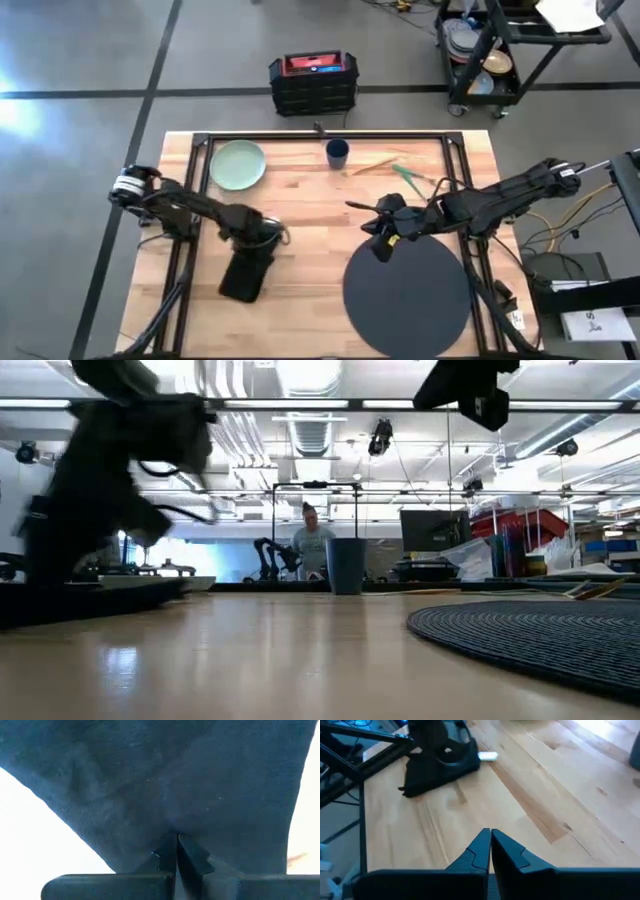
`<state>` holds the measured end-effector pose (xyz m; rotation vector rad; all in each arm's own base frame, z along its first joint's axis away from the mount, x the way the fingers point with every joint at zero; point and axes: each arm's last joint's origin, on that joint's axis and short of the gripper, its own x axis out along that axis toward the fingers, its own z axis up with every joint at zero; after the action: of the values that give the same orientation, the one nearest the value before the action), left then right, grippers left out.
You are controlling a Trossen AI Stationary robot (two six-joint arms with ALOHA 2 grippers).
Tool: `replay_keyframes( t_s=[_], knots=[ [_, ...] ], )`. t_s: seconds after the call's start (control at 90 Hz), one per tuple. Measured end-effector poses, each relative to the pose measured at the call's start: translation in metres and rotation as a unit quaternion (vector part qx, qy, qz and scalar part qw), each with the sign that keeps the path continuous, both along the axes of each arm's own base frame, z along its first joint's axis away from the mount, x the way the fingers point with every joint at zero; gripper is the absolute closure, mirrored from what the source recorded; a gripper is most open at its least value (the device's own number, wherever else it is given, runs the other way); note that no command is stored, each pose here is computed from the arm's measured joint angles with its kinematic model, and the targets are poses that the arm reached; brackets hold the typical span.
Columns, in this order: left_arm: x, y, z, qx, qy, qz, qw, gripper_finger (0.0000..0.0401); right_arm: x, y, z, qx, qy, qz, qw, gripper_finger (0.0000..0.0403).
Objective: Set table place
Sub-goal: Move the black table napkin to the middle left of the table
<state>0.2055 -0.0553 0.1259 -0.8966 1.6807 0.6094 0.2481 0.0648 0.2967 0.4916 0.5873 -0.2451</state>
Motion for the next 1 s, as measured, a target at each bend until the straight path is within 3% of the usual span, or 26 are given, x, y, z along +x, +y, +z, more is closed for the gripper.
replay_keyframes(
  t_s=[0.278,0.533,0.678,0.911,1.0],
  knots=[
    [-0.045,-0.027,0.007,-0.027,0.002,0.113,0.993,0.0401,-0.012,-0.002,0.006,-0.019,0.008,0.017,1.000,0.0403],
    [-0.067,-0.043,0.008,-0.043,0.040,0.147,0.987,0.0401,-0.022,-0.005,0.008,-0.032,0.025,0.028,0.999,0.0403],
    [-0.068,-0.043,0.010,-0.043,0.027,0.146,0.988,0.0401,-0.025,-0.006,0.009,-0.038,0.032,0.031,0.998,0.0403],
    [-0.050,-0.048,0.036,-0.001,-0.084,0.164,0.983,0.0401,-0.025,-0.006,0.008,-0.051,0.036,0.039,0.997,0.0403],
    [-0.044,-0.051,0.045,0.012,-0.096,0.175,0.980,0.0401,-0.025,-0.006,0.008,-0.057,0.038,0.042,0.997,0.0403]
  ],
)
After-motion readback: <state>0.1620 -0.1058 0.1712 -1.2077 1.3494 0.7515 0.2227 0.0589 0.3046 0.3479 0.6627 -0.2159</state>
